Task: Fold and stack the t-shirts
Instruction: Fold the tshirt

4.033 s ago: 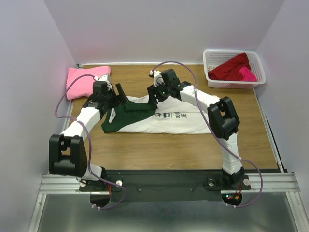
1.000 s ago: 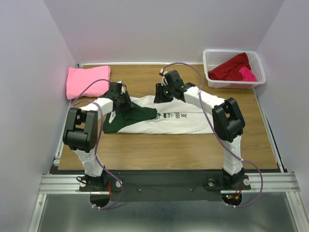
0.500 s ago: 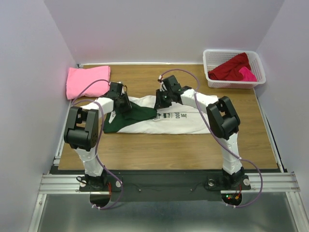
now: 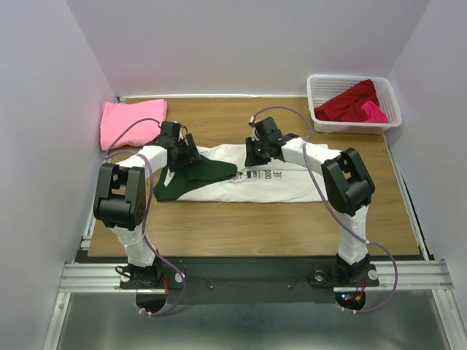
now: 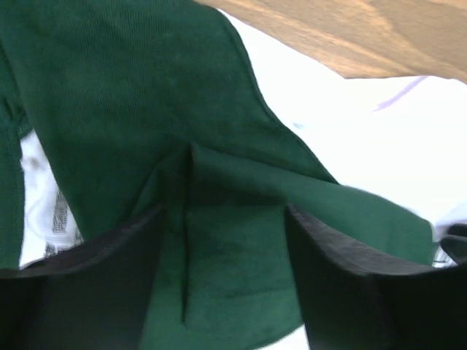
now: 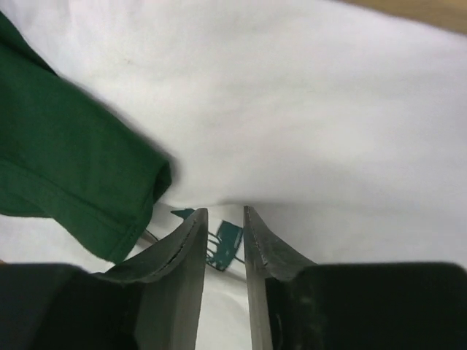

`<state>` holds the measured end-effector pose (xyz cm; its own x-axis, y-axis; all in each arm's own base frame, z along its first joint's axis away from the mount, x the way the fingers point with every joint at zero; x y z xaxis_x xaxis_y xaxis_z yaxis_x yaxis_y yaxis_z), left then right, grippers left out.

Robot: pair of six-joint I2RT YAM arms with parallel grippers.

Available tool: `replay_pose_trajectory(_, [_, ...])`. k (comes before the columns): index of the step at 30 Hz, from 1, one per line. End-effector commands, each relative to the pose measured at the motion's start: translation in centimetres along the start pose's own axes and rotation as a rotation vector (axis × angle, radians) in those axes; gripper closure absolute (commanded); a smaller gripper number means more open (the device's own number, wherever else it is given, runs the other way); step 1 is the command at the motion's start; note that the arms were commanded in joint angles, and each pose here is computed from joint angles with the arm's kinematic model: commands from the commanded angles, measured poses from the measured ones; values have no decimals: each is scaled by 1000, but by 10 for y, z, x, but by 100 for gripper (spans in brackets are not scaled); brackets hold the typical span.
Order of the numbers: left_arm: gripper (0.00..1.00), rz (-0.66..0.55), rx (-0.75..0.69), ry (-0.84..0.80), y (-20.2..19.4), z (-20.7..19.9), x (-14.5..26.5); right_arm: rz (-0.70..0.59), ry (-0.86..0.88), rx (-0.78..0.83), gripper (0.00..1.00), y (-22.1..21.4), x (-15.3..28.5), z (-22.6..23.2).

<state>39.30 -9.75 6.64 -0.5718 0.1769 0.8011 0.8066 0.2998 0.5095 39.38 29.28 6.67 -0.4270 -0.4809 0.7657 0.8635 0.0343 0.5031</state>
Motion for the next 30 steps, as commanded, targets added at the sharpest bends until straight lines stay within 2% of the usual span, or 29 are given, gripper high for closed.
replay_pose_trajectory(1, [13, -101, -3, 0, 29, -19, 42, -184, -108, 44, 65, 49, 53, -22])
replay_pose_trajectory(3, [12, -138, -12, 16, 35, -29, 54, -185, -186, 30, 58, 48, 64, -51])
replay_pose_trajectory(6, [12, -148, -54, 53, 36, -42, 50, -161, -283, -14, 54, 35, 76, -89])
replay_pose_trajectory(10, [15, -57, -120, 109, 20, -49, 18, -114, -365, -39, 43, 13, 88, -115])
replay_pose_trajectory(13, [16, -50, -137, 143, 18, -52, 7, -74, -426, -45, 35, -4, 97, -125])
replay_pose_trajectory(18, [16, -37, -156, 167, 18, -58, -8, -28, -481, -49, 31, -29, 100, -138])
replay_pose_trajectory(22, [16, 16, -183, 206, 10, -56, -29, 56, -475, -87, 31, -56, 97, -141])
replay_pose_trajectory(27, [16, 30, -222, 226, 15, -59, -50, 213, -405, -173, 30, -109, 112, -130])
replay_pose_trajectory(30, [16, 1, -268, 202, 32, -77, -61, 313, -329, -246, 30, -148, 123, -116])
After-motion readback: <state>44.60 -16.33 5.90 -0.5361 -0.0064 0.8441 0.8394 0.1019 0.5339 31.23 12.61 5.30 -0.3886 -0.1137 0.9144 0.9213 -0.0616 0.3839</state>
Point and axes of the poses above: each gripper's point midway between its finger pads, its own x axis back along the fingers, its own z axis along the line the jaws close on, y = z × x, the point moved 3 cm from there along x, back along the fingers, and after that the axes turned 4 degrees about -x, right-handed, at the moved point
